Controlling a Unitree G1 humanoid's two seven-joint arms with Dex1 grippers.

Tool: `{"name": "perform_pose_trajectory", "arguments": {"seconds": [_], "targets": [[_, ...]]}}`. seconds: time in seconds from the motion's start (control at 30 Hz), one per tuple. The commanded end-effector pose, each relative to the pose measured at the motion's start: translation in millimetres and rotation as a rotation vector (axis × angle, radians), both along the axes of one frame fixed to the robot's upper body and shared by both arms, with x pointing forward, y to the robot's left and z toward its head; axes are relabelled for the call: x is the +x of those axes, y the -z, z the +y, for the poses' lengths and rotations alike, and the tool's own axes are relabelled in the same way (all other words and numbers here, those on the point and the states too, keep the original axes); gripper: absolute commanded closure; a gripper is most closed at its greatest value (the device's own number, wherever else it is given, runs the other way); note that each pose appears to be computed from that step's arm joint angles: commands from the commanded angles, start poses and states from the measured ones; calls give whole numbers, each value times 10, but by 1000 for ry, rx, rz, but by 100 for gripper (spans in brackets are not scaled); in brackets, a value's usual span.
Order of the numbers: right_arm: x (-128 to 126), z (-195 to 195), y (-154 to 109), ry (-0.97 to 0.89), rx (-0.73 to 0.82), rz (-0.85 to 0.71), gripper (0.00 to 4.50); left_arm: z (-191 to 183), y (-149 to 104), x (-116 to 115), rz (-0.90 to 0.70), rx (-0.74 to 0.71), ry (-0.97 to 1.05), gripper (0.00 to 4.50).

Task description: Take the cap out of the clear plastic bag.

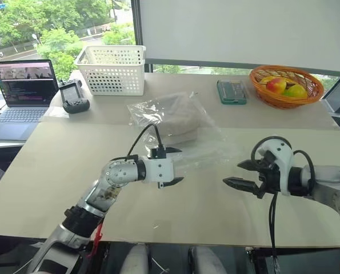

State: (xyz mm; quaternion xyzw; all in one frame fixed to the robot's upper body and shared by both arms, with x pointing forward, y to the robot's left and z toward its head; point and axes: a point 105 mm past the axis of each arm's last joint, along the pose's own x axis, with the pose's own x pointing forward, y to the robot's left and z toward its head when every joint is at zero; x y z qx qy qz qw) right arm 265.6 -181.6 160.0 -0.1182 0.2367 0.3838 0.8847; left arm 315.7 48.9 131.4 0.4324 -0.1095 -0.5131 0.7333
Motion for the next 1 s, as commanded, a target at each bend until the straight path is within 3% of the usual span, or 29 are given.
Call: {"name": "perform_pose_trajectory", "arguments": {"seconds": [0.03, 0.27, 0.67, 0.87, 1.0], "targets": [[-47, -21, -91, 0, -13, -35, 0, -20, -223, 68, -108, -44, -14, 12], [-47, 7, -65, -3, -6, -29, 0, 27, -430, 168, -169, -120, -93, 12], [-12, 104, -139, -41, 6, -50, 0, 310, -480, 524, -371, 11, -273, 12], [-26, 232, -163, -71, 29, -60, 0, 340, -464, 668, -317, -3, -330, 12], [-61, 370, -156, -98, 59, -59, 0, 266, -595, 738, -271, -60, -332, 112]]}}
